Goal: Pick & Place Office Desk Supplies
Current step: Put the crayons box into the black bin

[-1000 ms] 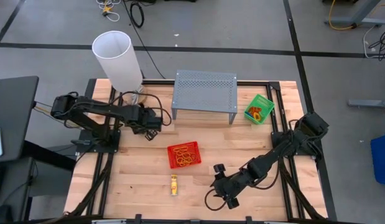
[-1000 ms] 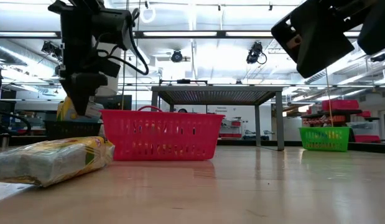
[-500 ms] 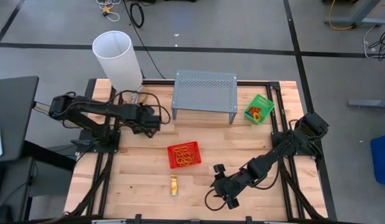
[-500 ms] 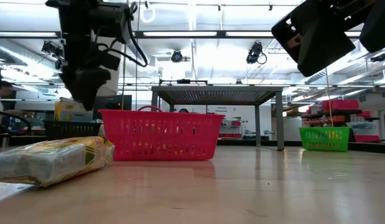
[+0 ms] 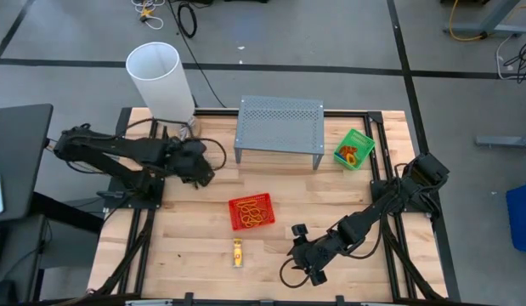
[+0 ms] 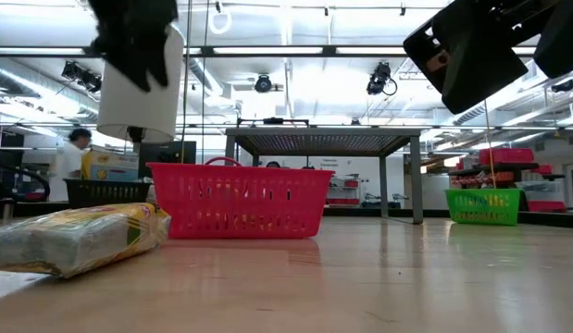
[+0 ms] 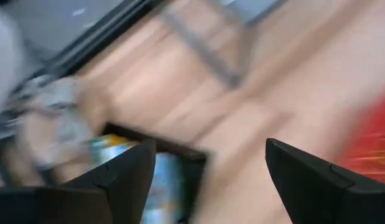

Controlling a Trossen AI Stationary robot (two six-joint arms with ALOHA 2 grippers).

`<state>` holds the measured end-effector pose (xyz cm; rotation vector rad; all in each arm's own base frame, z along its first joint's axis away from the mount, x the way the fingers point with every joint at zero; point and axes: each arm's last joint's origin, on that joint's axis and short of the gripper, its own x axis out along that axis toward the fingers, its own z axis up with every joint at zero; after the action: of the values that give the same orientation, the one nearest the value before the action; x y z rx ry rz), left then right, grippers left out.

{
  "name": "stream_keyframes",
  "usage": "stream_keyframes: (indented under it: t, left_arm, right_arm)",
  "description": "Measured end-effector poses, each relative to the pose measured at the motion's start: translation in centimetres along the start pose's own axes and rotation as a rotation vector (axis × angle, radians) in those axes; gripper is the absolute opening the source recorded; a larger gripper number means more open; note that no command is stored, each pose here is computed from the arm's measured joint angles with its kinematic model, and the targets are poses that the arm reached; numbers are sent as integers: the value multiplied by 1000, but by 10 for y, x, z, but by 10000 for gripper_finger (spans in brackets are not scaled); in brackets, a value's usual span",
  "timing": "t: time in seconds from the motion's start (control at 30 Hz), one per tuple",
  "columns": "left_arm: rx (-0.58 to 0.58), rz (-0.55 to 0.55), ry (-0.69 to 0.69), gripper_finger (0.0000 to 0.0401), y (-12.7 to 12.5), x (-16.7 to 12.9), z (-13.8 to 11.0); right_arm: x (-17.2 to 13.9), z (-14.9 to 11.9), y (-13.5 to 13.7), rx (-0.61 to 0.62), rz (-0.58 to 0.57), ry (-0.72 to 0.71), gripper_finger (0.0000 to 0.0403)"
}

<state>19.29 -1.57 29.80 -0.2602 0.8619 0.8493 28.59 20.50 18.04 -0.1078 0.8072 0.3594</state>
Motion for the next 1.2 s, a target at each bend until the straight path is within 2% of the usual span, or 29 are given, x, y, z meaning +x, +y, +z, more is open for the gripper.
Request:
stream_keyframes:
  t: [0.17, 0.27, 0.33, 0.5, 0.7, 0.83, 0.97, 1.03, 1.2]
  left_arm:
    - [-123, -290, -58, 300, -34, -26, -8]
    - [-224, -430, -39, 299, -65, -28, -31]
    - [-295, -468, -13, 299, -84, -27, -52]
    - [-395, -443, 80, 299, -124, -16, -102]
    - [-487, -469, 212, 299, -165, 8, -135]
    - [-533, -550, 272, 299, -194, 17, -147]
    - [-536, -562, 317, 298, -219, 15, -147]
    - [-518, -540, 350, 298, -229, 16, -148]
    - [-417, -388, 412, 297, -240, 18, -148]
  right_arm:
    - [0, 0, 0, 16, -1, 1, 199]
    - [0, 0, 0, 22, -5, 3, 199]
    - [0, -1, 0, 25, -5, 7, 199]
    - [-1, -4, 3, 16, -9, 36, 199]
    - [-2, -13, 3, -2, -40, 109, 193]
    - [-3, -18, 5, 13, -40, 158, 183]
    - [-5, -23, 13, -2, -25, 192, 176]
    - [-6, -24, 17, -14, -18, 195, 176]
    - [-8, -27, 26, -37, 1, 193, 176]
